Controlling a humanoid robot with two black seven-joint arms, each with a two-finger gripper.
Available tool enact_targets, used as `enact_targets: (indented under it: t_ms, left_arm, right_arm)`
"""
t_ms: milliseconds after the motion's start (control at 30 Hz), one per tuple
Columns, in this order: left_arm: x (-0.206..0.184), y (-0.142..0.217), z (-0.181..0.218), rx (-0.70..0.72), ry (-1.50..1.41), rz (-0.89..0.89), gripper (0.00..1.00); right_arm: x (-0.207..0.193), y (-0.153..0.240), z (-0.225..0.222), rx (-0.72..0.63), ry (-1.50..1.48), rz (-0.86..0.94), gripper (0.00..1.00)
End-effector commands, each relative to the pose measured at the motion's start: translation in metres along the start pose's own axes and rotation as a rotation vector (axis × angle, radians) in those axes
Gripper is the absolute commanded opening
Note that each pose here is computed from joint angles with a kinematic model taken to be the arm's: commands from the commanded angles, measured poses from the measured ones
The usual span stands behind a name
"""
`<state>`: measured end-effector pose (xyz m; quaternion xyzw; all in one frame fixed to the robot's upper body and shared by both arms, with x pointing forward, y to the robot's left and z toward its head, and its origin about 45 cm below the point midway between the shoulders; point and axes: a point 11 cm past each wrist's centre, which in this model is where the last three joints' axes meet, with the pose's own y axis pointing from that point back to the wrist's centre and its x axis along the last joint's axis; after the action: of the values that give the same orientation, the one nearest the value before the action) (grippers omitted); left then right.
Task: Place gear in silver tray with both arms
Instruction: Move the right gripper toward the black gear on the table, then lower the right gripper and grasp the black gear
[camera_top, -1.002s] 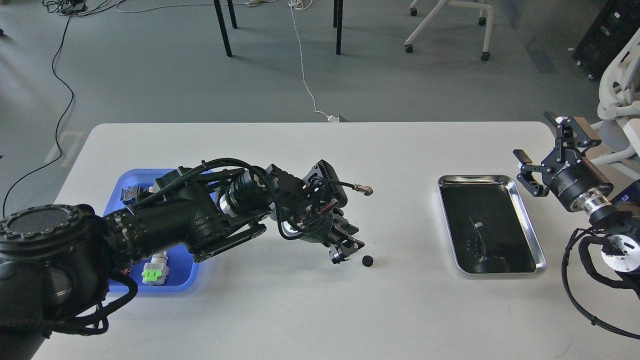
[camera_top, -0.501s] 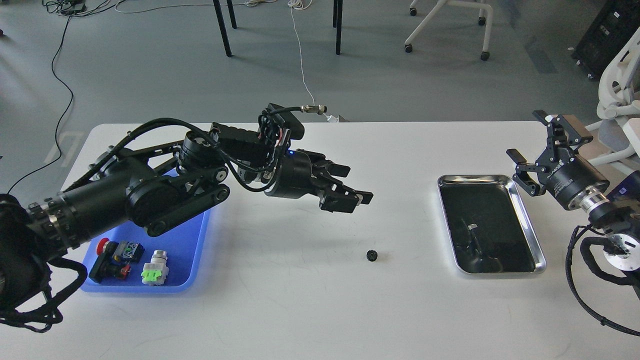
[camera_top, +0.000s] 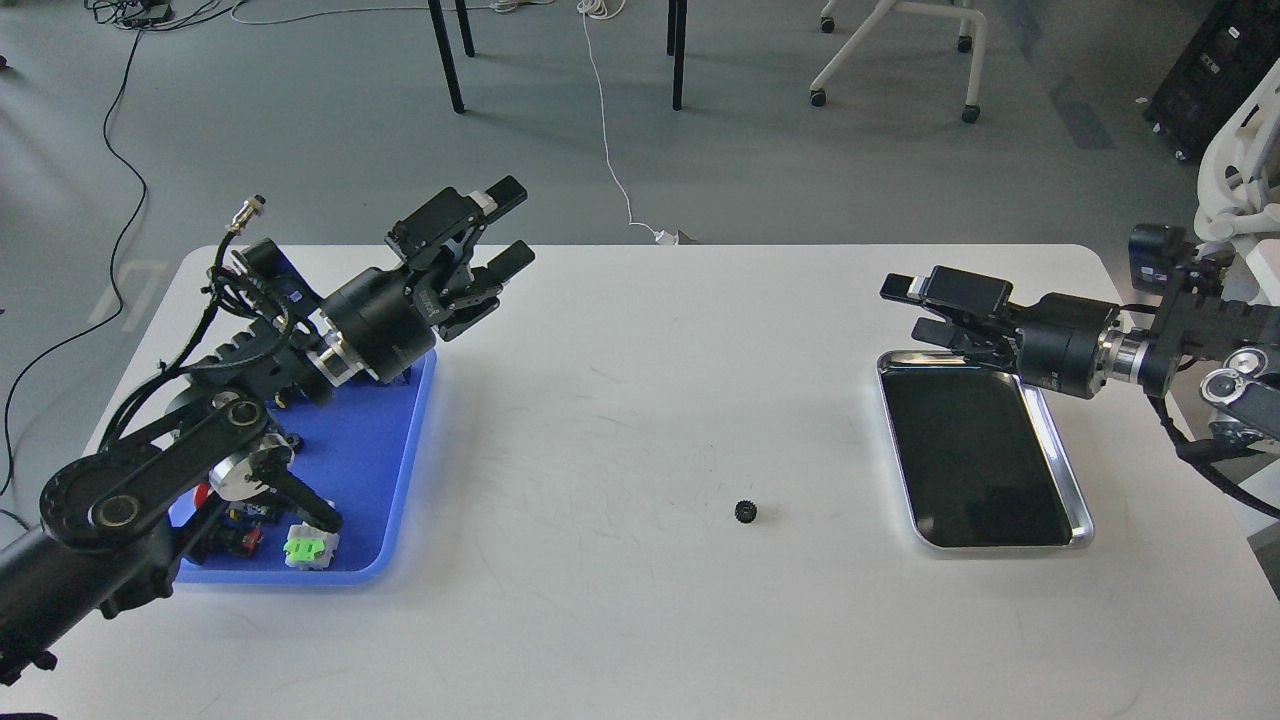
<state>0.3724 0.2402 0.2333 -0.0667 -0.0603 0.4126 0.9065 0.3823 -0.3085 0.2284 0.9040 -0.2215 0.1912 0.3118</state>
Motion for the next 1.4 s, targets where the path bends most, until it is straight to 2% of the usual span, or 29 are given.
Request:
enact_targets:
  t_ms: [0, 234, 401, 601, 935, 1369]
  left_arm:
    - [0.015, 0.026, -0.001, -0.054, 0.126, 0.119, 0.98]
    - [0.027, 0.039, 0.002, -0.100, 0.206, 0.187, 0.98]
    - [0.024, 0.037, 0.004, -0.108, 0.207, 0.178, 0.98]
    - [0.020, 0.034, 0.009, -0.121, 0.208, 0.165, 0.98]
    - [0.021, 0.034, 0.011, -0.125, 0.207, 0.164, 0.98]
    - [0.022, 0.037, 0.015, -0.142, 0.209, 0.169, 0.98]
  right_arm:
    - [0.000, -0.010, -0.028, -0.025, 0.190, -0.134, 0.99]
    - [-0.025, -0.051, -0.071, -0.045, 0.565, -0.409, 0.99]
    - [-0.056, -0.073, -0.069, -0.073, 0.755, -0.583, 0.96]
    - [-0.085, -0.087, -0.064, -0.069, 0.820, -0.698, 0.93]
    - [-0.101, -0.115, -0.057, -0.058, 0.952, -0.729, 0.90]
    - [-0.115, -0.137, -0.057, -0.040, 1.002, -0.742, 0.69]
